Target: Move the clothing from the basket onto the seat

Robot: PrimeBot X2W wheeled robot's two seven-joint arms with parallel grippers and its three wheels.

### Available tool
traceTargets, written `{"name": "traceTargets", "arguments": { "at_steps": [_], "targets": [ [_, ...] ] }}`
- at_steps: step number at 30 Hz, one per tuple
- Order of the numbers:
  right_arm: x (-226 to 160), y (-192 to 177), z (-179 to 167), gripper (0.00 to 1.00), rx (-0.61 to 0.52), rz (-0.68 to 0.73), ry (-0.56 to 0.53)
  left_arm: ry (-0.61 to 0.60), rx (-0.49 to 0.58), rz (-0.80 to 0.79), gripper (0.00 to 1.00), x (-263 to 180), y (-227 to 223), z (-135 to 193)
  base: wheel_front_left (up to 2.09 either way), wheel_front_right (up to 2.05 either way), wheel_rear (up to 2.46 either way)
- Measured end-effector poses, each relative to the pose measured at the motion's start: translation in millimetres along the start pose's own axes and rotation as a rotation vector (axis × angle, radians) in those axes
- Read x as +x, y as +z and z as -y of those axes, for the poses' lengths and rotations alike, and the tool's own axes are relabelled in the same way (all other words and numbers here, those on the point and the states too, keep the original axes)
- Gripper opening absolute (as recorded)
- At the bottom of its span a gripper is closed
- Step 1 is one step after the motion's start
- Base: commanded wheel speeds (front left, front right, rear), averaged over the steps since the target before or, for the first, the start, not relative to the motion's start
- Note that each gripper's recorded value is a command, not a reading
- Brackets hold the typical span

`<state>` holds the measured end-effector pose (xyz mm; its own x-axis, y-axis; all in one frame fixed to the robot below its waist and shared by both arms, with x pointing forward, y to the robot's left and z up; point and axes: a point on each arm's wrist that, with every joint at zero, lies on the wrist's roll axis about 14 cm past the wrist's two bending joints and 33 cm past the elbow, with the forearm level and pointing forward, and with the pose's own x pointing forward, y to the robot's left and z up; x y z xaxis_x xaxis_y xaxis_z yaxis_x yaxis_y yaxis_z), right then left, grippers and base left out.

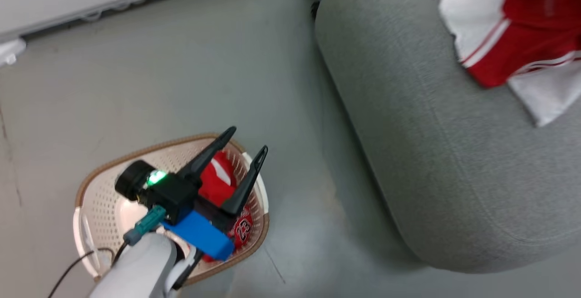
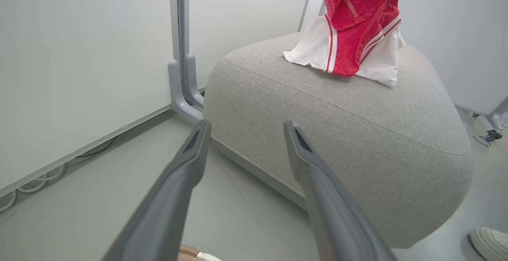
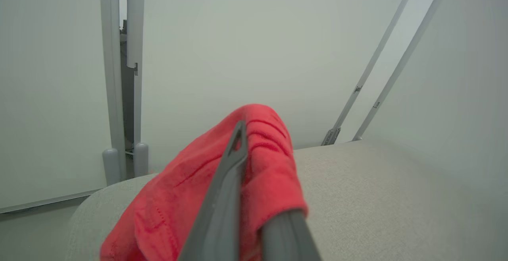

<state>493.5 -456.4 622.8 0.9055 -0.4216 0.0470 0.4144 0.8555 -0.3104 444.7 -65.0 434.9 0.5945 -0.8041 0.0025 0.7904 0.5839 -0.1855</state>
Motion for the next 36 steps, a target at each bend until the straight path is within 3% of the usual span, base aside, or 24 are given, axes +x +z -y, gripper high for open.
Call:
{"name": "traceTargets", "arguments": {
  "at_steps": [5,11,15,22,23,24,25,26,36],
  "targets": [
    [23,-34,-4,0.0,-0.04,-0.061,-0.037,0.027,0.01,0.005,1.0,8,-9,-32,0.0,0.0,0.0],
    [18,-132,-44,0.0,0.03,-0.246,-0.026,0.061,0.005,-0.015,1.0,4,-25,-55,0.0,0.0,0.0],
    [7,-179,-71,0.0,0.04,-0.346,0.0,0.093,-0.007,-0.044,1.0,-6,-37,-65,0.0,0.0,0.0],
    [-2,-178,-77,0.0,0.055,-0.343,0.003,0.116,-0.002,-0.04,1.0,-11,-27,-66,0.0,0.0,0.0],
    [-4,-175,-76,0.05,0.047,-0.341,0.006,0.117,-0.004,-0.039,1.0,-12,-25,-64,0.0,0.0,0.0],
    [-5,-173,-75,0.42,0.043,-0.339,0.009,0.118,-0.004,-0.037,1.0,-13,-22,-62,0.0,0.0,0.0],
    [-7,-170,-75,0.85,0.04,-0.336,0.013,0.121,-0.008,-0.032,1.0,-13,-19,-60,0.0,0.0,0.0],
    [-10,-167,-74,1.0,0.035,-0.334,0.018,0.124,-0.011,-0.027,1.0,-13,-16,-57,0.0,0.0,0.0],
    [-49,-129,-69,1.0,0.033,-0.267,0.073,0.213,-0.039,0.019,1.0,-44,20,-35,0.0,0.0,0.0]
  ]
}}
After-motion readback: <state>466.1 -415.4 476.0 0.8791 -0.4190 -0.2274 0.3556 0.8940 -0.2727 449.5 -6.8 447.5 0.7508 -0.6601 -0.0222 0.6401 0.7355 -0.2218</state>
